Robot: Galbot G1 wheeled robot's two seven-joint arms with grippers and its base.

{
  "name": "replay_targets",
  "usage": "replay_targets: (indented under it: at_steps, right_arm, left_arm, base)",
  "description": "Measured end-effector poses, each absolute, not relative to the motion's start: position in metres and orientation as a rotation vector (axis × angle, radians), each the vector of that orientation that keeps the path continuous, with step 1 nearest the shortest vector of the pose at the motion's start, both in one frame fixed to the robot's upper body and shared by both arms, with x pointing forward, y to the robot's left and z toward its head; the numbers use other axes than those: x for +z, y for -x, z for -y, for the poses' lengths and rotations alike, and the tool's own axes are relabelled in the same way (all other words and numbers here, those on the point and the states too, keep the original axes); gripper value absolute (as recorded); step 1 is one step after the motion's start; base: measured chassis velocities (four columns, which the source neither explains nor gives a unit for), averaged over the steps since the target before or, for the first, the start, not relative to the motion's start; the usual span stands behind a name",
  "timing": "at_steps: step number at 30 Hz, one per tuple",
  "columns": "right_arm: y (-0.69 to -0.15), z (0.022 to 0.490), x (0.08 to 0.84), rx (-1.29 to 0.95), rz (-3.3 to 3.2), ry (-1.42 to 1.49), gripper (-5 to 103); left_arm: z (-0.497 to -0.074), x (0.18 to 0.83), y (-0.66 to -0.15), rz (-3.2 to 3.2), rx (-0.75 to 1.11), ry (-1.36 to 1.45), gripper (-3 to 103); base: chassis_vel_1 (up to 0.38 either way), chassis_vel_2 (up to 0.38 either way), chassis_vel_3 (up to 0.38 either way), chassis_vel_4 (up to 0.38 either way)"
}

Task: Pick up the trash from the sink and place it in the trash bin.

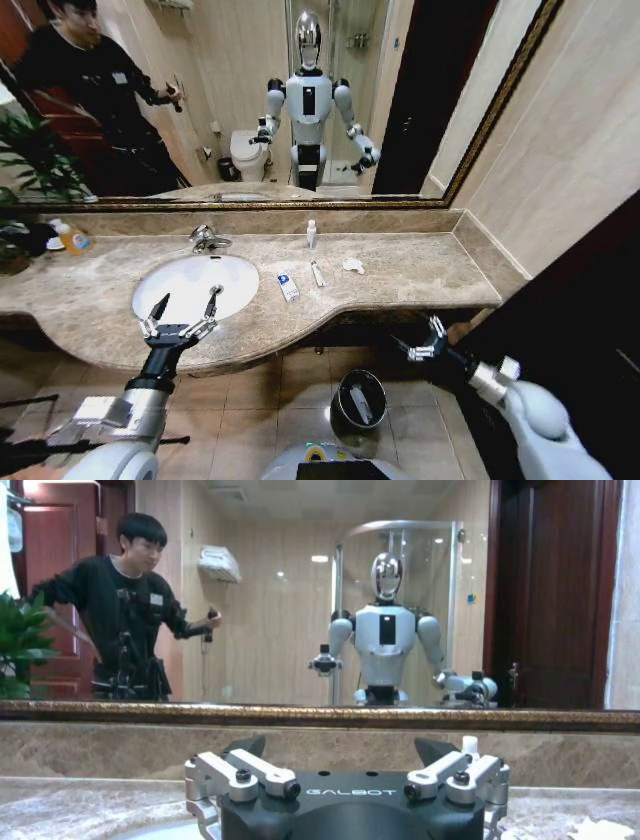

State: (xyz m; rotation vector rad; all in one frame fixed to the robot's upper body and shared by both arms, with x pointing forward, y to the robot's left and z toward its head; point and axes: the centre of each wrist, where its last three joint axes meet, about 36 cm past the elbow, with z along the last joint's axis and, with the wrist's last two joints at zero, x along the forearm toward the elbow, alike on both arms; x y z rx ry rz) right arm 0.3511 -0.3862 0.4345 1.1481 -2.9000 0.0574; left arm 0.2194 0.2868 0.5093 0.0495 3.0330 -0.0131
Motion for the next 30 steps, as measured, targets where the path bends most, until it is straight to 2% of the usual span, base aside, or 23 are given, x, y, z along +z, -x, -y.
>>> replay_targets:
  at_steps: [3,6,18,22,25,27,30]
  right_arm:
    - [-0.383,0.365,0.446,0.058,2.891,-1.12,100]
    - [-0.447,0.334,0.461,0.182,2.923,-0.988,100]
    - [-0.534,0.249,0.456,0.345,2.834,-0.708,100]
    - [-0.554,0.241,0.459,0.379,2.813,-0.661,102]
    - [-0.567,0.243,0.465,0.395,2.783,-0.602,99]
    - [-0.57,0.249,0.468,0.404,2.759,-0.576,90]
    - [-0.57,0.259,0.474,0.406,2.709,-0.551,94]
  left_arm:
    - [-0.287,0.509,-0.219,-3.033,-0.013,-0.05,100]
    - [-0.287,0.509,-0.219,-3.033,-0.013,-0.05,100]
    - [-0.287,0.509,-0.219,-3.033,-0.013,-0.05,100]
    - [-0.287,0.509,-0.219,-3.033,-0.013,-0.05,100]
    - [-0.287,0.509,-0.219,-3.033,-0.013,-0.05,100]
    - [-0.287,0.509,-0.219,-3.033,-0.013,-0.05,100]
    - [-0.287,0.509,-0.219,-3.033,-0.013,-0.05,100]
  base:
    - [0.0,0.0,0.0,0.0]
    - [0.0,0.0,0.0,0.0]
    - [0.0,0.0,0.0,0.0]
    - [0.0,0.0,0.0,0.0]
    - [0.0,0.0,0.0,0.0]
    - [0.0,0.0,0.0,0.0]
    - [0.0,0.0,0.0,0.0]
